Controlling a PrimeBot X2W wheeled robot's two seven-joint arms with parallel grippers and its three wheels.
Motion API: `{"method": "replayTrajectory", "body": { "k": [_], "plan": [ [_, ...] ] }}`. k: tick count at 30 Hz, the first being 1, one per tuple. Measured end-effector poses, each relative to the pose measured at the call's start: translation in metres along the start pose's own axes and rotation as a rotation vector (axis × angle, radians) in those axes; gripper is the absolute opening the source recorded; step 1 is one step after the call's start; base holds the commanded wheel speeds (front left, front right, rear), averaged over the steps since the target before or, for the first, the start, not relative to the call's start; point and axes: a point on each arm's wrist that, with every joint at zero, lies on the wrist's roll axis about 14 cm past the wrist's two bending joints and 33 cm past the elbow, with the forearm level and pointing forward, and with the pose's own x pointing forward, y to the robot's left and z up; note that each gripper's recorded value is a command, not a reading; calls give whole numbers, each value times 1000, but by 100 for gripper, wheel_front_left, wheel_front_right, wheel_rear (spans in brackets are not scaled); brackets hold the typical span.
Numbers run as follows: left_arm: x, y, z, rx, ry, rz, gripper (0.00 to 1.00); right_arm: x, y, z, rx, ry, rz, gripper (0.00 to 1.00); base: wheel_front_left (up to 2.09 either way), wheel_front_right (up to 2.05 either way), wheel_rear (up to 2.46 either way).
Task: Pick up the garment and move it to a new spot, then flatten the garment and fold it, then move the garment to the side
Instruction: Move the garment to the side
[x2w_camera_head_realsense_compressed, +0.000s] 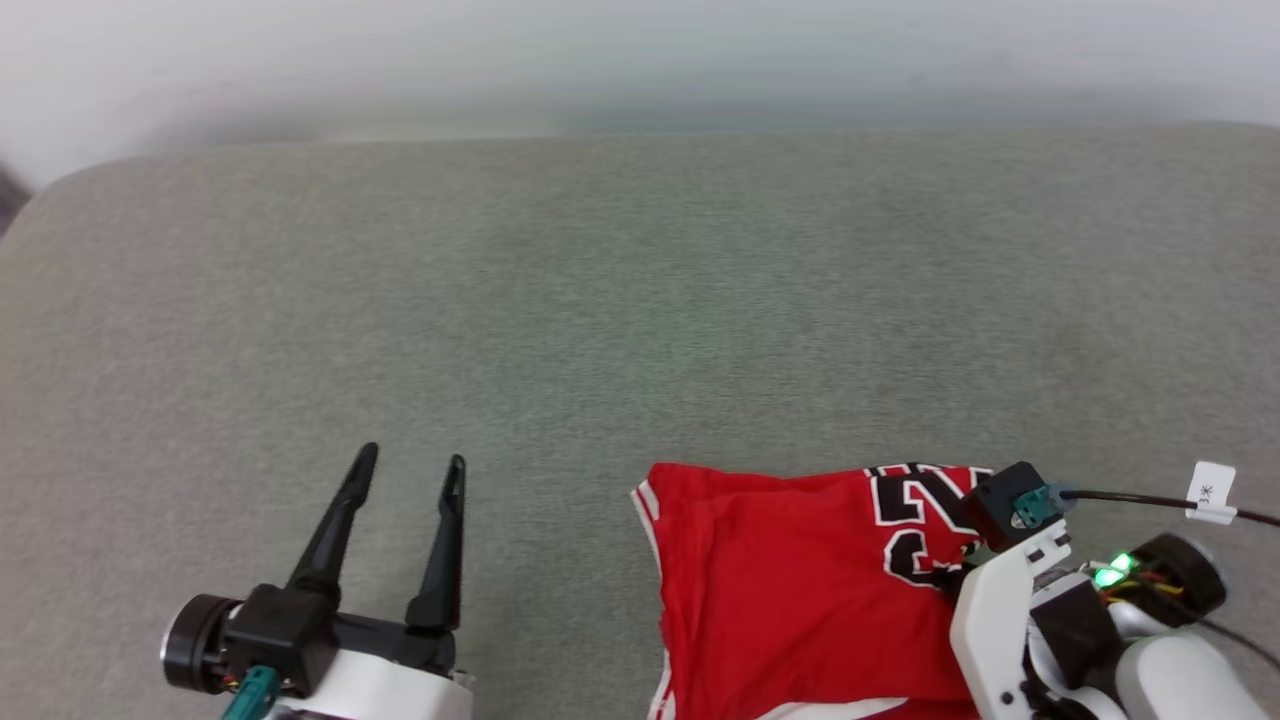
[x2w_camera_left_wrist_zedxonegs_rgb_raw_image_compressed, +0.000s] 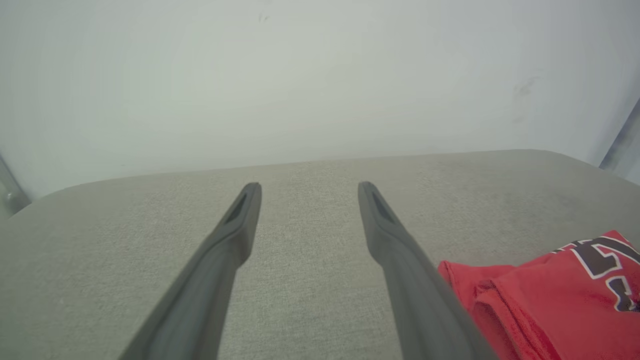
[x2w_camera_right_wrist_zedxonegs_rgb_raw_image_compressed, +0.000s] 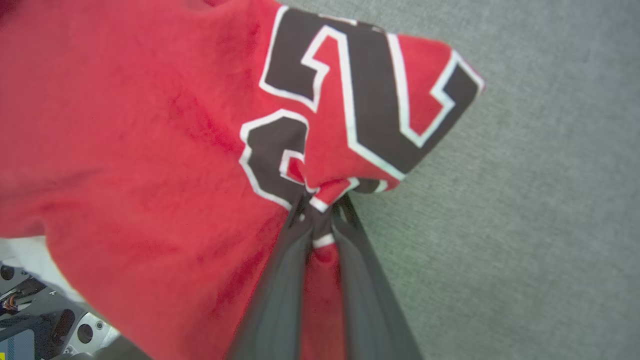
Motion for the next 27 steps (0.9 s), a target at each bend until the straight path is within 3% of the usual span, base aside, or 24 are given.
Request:
{"method": "replayTrajectory", "body": {
  "k": [7, 13, 22, 27],
  "plan": [
    [22, -49, -3, -53, -13, -149, 100, -44, -68, 11, -208, -8, -181, 0, 0, 0, 0],
    [52, -91, -8, -77, -31, -287, 100, -74, -131, 8, -306, 37, -325, 0, 0, 0, 0],
    [90, -143, -35, -129, -29, -469, 100, -97, -230, -18, -349, 136, -501, 0, 0, 0, 0],
    [104, -161, -56, -153, -20, -544, 100, -109, -283, -45, -305, 199, -605, 0, 0, 0, 0]
  ]
}}
